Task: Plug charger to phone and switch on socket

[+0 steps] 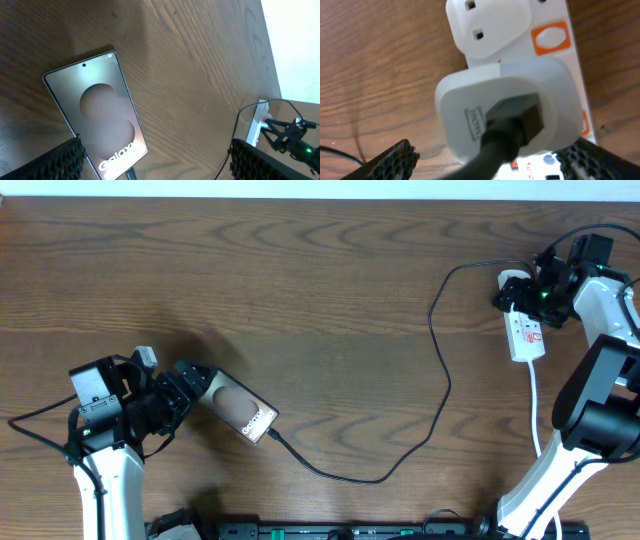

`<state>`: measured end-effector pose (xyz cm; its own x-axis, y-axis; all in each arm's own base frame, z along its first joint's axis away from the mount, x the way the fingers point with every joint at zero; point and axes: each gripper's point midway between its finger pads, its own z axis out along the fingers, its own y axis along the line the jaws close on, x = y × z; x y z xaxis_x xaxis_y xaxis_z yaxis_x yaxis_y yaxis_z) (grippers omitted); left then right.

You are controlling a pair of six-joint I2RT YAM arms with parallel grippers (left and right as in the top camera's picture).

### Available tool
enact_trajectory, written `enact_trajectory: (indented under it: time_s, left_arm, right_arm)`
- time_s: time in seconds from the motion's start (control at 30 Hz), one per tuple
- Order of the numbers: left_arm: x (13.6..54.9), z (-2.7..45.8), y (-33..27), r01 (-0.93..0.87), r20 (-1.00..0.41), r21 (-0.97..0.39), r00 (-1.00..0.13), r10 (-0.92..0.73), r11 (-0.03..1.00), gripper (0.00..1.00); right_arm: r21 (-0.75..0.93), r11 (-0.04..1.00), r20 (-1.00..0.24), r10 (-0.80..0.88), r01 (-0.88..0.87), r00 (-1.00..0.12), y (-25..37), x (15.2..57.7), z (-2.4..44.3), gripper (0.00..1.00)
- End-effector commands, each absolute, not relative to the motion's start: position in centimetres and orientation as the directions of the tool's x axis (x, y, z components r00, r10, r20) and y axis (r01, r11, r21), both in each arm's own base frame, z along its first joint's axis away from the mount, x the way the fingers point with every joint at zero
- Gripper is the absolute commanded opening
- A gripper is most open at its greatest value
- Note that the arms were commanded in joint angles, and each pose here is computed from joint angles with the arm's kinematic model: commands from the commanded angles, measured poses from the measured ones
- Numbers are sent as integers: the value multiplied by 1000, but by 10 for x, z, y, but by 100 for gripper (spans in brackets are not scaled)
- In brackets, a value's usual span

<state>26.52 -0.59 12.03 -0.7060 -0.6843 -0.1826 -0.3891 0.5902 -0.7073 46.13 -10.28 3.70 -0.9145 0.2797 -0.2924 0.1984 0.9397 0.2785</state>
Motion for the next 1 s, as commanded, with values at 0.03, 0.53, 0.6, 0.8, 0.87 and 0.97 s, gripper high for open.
enact_trajectory:
  time_s: [0.03,0.53,0.6,0.8,0.87,0.97]
  left_arm:
    - [264,118,-5,-383,-194,-699,-711,-676,604,90]
    - [264,118,-4,-385,-195,-697,-710,-677,605,90]
    - [264,117,-4,-387,-196,-695,-709,-677,606,90]
    - [264,117,-4,-387,-196,-695,-709,-677,606,90]
    - [264,117,-4,-387,-196,-695,-709,-677,606,90]
    - [264,117,-4,-387,-196,-695,-709,-677,606,90]
  right_arm:
    - [468,870,-172,262,156,-950,-44,448,14,89]
    - [374,884,-188,368,281,-910,-80,445,36,88]
    - [316,889,-212,408,333,-888,-96,442,54,92]
    - [176,751,-359,651,636,-669,-143,408,172,99]
    - [214,750,-439,646,625,-625,-141,400,214,99]
    - [255,761,-539,625,597,-566,-135,385,265,99]
